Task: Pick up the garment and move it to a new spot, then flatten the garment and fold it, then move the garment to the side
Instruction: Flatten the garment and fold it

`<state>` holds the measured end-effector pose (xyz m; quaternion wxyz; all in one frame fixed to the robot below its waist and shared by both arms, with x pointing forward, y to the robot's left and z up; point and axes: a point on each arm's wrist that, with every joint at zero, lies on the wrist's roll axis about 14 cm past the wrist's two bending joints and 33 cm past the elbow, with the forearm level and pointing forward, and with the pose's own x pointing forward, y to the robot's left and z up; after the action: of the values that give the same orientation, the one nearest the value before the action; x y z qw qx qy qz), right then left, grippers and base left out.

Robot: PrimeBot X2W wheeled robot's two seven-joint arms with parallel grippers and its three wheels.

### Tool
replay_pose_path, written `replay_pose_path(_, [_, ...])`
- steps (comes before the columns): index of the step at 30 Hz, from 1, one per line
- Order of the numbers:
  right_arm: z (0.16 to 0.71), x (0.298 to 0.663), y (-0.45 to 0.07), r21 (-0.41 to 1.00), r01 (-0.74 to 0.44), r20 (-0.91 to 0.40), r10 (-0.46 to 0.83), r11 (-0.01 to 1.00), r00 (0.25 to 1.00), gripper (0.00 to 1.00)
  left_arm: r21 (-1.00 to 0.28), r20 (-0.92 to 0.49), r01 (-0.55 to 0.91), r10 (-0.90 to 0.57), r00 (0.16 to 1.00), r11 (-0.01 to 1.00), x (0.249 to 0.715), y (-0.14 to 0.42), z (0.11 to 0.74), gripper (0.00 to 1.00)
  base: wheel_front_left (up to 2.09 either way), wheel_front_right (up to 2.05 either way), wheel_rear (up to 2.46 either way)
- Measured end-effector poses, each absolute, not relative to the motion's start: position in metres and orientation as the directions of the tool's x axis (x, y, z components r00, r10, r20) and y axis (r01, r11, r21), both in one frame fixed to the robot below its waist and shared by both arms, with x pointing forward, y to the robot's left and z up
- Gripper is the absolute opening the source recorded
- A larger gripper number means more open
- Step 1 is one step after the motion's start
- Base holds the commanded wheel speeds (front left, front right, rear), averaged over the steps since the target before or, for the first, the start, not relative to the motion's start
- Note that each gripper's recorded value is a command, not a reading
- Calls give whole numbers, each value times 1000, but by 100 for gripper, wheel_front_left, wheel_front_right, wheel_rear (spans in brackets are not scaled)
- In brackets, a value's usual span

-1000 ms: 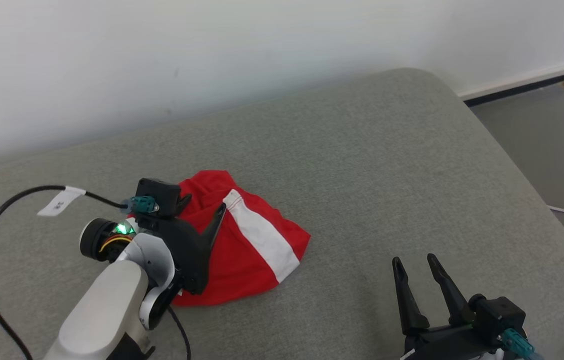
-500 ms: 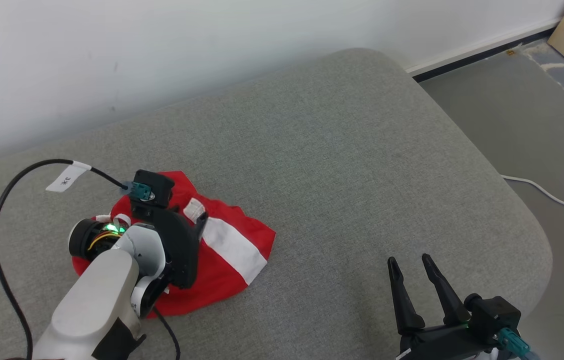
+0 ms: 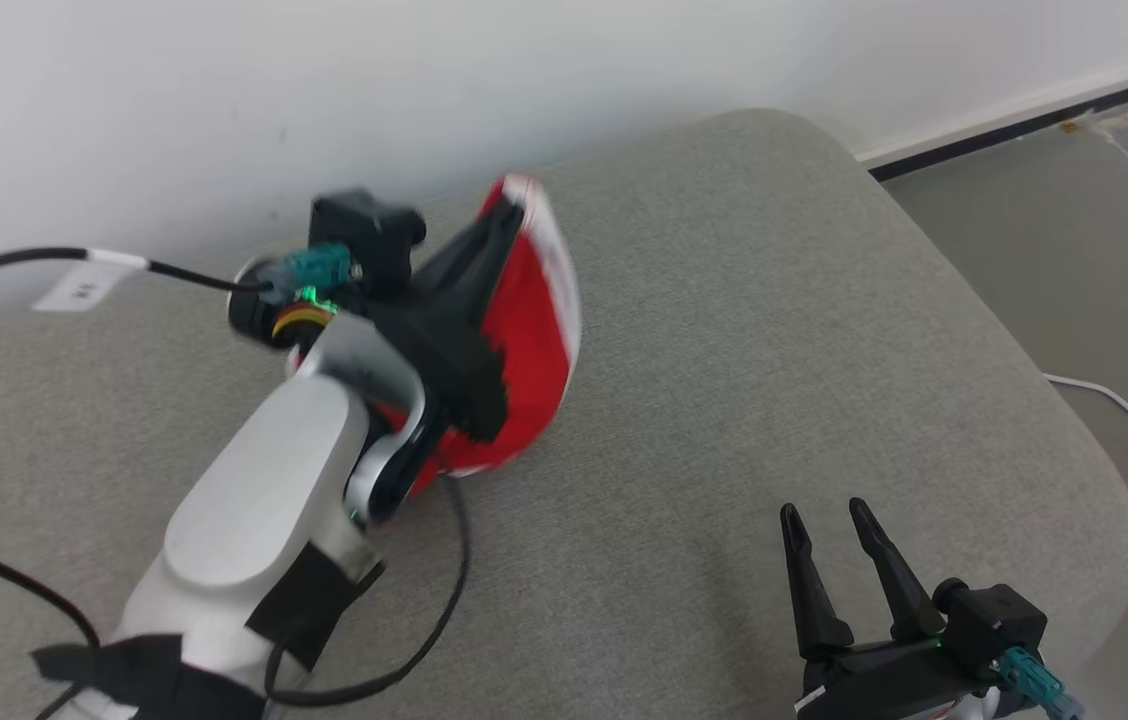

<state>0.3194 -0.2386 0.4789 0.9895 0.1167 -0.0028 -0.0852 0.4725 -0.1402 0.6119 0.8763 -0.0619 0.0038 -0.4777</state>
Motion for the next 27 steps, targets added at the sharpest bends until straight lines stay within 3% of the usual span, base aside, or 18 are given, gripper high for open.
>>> replay_pose_path(5, [480, 325, -231, 237, 140, -9, -142, 961, 990, 100, -110, 313, 839, -783, 538, 533, 468, -138, 691, 0, 0, 0, 0])
replay_pose_path(10, [481, 330, -222, 240, 108, -1, -111, 965, 994, 100, -125, 349, 817, -746, 568, 564, 465, -122, 709, 0, 0, 0, 0])
replay_pose_path(13, [478, 333, -214, 245, 85, -7, -85, 966, 996, 100, -180, 249, 780, -739, 626, 600, 467, -101, 671, 0, 0, 0, 0])
replay_pose_path(19, [478, 346, -196, 250, 28, -5, -27, 968, 1000, 100, -310, -142, 544, -604, 784, 780, 461, -5, 528, 0, 0, 0, 0])
replay_pose_path(25, [475, 361, -176, 249, -36, -12, 41, 968, 999, 100, -313, -373, 336, -440, 817, 888, 434, 70, 447, 0, 0, 0, 0])
replay_pose_path(26, [475, 363, -172, 249, -49, -12, 54, 967, 998, 100, -327, -378, 311, -425, 823, 893, 432, 75, 443, 13, 0, 0, 0])
replay_pose_path(27, [474, 365, -168, 250, -60, -13, 65, 966, 998, 100, -350, -384, 278, -407, 829, 895, 430, 80, 440, 100, 0, 0, 0])
